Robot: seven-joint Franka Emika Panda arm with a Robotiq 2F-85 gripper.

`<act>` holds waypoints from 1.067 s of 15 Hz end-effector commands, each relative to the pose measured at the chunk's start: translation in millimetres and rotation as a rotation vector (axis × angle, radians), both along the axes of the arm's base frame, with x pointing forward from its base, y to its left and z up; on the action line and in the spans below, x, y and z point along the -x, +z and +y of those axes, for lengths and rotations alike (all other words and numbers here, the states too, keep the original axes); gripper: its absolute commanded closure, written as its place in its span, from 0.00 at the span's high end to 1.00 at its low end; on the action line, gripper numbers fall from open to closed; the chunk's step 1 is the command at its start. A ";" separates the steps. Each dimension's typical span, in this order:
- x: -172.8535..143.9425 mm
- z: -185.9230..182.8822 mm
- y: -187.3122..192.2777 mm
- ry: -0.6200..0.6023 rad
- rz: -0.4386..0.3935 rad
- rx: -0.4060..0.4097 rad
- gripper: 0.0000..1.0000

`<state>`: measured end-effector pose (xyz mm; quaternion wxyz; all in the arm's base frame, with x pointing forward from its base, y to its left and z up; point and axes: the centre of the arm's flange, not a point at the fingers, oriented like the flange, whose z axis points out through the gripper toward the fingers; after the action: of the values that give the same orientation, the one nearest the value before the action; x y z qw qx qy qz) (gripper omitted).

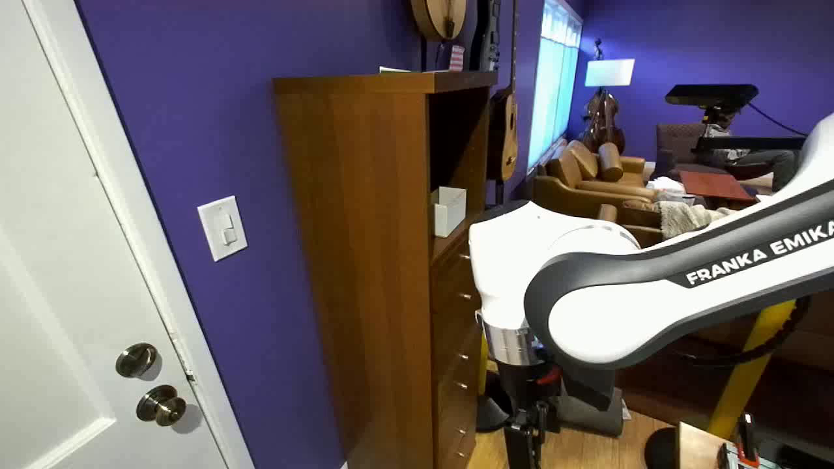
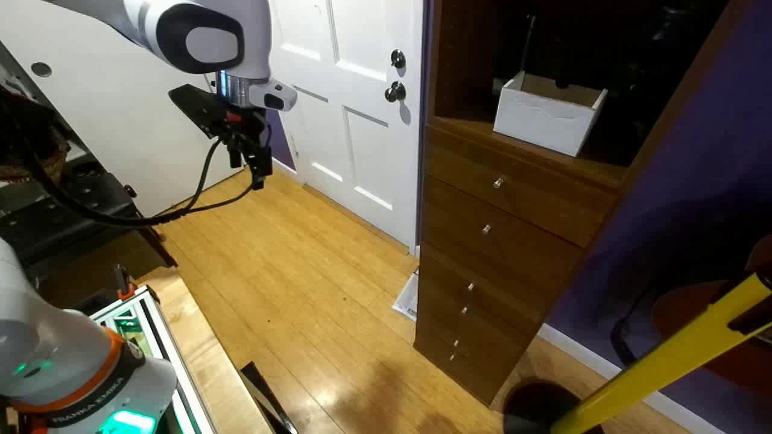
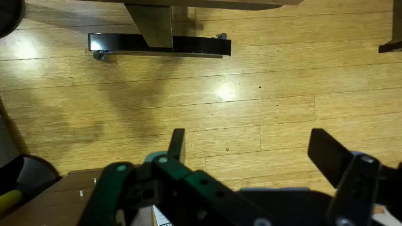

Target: Open the second drawer from the top

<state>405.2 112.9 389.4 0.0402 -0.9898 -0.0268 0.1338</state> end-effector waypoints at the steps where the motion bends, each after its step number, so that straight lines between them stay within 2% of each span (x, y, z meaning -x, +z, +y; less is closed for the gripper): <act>1: 0.0 0.0 0.0 0.000 0.000 0.000 1.00; 5: 0.0 0.0 0.0 0.000 0.000 0.000 1.00; 6: -5.0 -2.8 -1.4 -0.034 -0.037 0.009 1.00; 7: -14.9 -10.5 -1.5 -0.083 -0.124 0.028 1.00; 8: -22.5 -18.2 1.0 -0.106 -0.170 0.038 1.00; 11: -44.6 -53.0 7.0 -0.128 -0.327 0.081 1.00; 13: -58.4 -80.4 4.1 -0.121 -0.392 0.119 1.00; 16: -69.0 -119.8 -4.4 -0.106 -0.428 0.148 1.00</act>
<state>464.4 25.4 403.3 -0.0149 -0.9970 0.0342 -0.0674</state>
